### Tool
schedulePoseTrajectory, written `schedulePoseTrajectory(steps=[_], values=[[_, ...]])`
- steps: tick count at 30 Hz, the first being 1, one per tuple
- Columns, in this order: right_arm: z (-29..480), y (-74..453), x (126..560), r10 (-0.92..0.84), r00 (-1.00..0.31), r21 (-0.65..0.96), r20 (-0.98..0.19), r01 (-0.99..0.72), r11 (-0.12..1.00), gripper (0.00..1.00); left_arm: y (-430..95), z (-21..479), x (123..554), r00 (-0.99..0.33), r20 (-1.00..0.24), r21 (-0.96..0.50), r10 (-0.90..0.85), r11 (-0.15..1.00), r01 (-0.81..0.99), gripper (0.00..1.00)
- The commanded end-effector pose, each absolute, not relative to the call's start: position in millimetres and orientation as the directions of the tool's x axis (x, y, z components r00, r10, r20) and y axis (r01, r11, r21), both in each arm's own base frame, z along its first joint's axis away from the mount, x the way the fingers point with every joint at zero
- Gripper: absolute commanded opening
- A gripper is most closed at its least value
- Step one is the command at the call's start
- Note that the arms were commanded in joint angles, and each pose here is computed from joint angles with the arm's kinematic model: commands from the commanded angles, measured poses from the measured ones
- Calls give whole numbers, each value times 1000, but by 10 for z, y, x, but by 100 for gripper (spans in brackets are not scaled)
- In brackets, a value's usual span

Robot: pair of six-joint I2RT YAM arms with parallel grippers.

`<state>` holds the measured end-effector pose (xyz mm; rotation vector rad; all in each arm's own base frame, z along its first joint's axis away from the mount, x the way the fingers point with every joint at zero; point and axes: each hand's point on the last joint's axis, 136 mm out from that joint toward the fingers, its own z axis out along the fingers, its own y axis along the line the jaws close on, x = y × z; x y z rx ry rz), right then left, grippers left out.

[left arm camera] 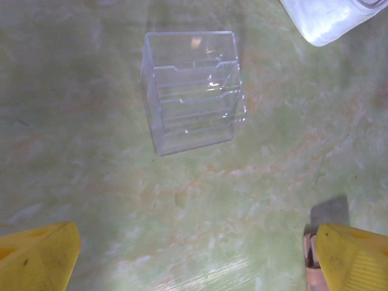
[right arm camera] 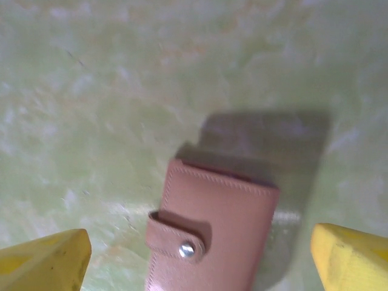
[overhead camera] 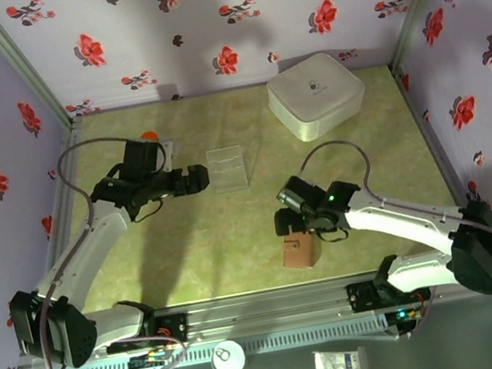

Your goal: Take the credit cards out of the card holder

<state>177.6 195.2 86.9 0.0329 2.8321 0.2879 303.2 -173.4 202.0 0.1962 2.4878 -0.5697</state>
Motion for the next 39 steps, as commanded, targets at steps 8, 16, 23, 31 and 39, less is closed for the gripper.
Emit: schedulePoseTrajectory(steps=[8,16,23,31,39], values=[[564,1925,1555,202,-944,137,-260,171,976,99,-1272,1772,2988,-855,-518,-262,34,945,196,100],[411,2103,1537,197,-953,111,-232,175,978,99,-1145,1800,3010,-841,-538,-224,64,951,216,100],[313,2141,1565,175,-957,66,-230,164,984,94,-1035,1771,3027,-850,-526,-252,13,952,171,100],[209,2174,1553,140,-969,21,-201,139,990,89,-1022,1709,3026,-865,-502,-269,5,950,162,100],[270,2215,1609,120,-969,15,-216,120,993,77,-1005,1678,3032,-871,-492,-271,2,950,155,100]])
